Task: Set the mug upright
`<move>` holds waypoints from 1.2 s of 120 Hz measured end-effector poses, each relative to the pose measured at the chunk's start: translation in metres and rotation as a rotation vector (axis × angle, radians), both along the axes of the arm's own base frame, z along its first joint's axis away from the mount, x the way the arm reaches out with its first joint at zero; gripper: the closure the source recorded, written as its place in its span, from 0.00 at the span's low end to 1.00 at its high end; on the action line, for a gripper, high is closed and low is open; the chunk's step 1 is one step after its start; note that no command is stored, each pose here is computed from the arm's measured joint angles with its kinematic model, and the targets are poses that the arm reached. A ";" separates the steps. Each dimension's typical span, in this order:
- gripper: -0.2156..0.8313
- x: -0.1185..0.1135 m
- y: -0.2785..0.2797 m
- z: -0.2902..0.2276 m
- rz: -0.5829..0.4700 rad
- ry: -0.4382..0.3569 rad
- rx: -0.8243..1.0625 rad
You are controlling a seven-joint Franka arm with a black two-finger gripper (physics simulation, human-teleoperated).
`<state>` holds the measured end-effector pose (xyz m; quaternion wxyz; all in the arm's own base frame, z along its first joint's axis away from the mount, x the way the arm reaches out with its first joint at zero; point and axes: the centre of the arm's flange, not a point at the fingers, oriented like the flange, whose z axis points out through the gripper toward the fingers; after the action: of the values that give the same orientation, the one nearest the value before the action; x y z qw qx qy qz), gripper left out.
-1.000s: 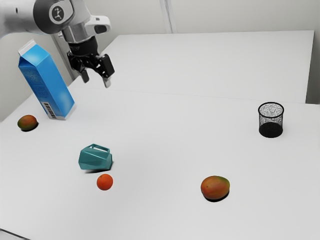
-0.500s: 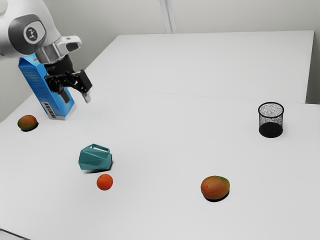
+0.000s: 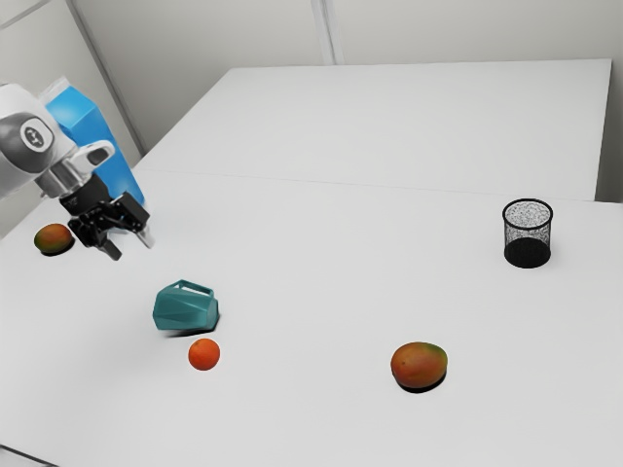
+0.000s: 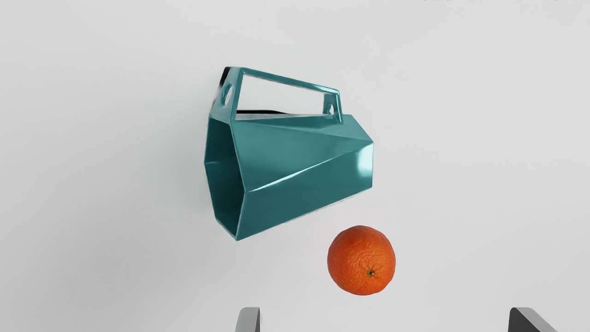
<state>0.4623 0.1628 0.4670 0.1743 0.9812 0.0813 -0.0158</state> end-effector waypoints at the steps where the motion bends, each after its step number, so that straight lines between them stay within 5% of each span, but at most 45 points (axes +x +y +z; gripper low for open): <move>1: 0.22 -0.001 0.001 -0.002 0.001 0.000 -0.003; 68: 0.22 -0.013 0.053 -0.111 0.034 -0.095 -0.249; 144: 0.23 -0.023 0.034 -0.178 0.041 -0.239 -0.492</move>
<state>0.4393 0.1965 0.2893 0.4162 0.9024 0.0735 0.0843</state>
